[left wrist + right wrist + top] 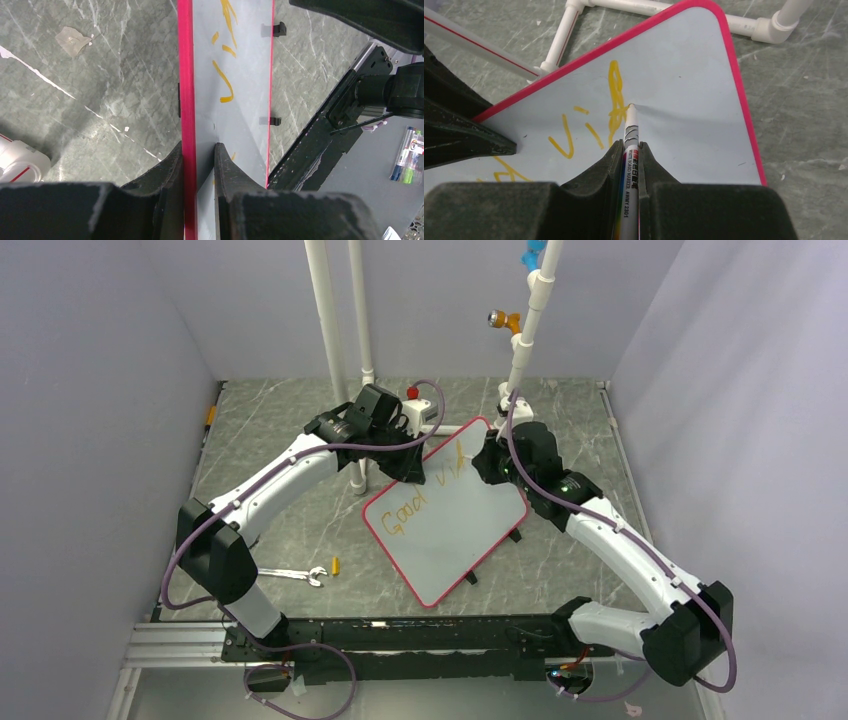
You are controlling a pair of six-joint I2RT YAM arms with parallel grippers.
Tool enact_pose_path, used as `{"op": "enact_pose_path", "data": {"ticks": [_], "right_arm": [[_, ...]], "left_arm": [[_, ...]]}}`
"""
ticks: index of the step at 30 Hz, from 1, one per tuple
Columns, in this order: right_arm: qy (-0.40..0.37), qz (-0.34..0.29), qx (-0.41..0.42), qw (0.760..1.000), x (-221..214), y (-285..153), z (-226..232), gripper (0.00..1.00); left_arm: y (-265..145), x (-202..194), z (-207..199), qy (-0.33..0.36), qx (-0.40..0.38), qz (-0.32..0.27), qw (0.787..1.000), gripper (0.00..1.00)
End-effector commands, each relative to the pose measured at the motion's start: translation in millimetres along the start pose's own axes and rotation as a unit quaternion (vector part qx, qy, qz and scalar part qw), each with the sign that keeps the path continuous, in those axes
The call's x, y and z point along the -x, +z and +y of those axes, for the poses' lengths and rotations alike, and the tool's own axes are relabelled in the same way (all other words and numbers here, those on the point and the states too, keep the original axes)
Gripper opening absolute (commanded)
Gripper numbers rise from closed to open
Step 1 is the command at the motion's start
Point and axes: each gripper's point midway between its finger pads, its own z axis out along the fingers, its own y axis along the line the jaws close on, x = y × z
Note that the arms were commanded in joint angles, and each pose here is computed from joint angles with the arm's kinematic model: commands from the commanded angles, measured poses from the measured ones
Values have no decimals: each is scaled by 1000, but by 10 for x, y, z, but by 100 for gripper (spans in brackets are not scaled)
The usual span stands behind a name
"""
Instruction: Write a sentence on the whiteboard
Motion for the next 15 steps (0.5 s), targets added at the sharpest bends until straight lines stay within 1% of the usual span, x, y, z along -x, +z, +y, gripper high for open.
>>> {"op": "enact_pose_path", "data": {"ticks": [1,15], "right_arm": [[-11,-23,-19,999,186,37,-40,0],[-7,5,-35,999,-52,16,-139,0]], "left_arm": [[-39,-9,120,54,37,-1,998,0],[-32,-13,119,54,36,0,998,0]]}}
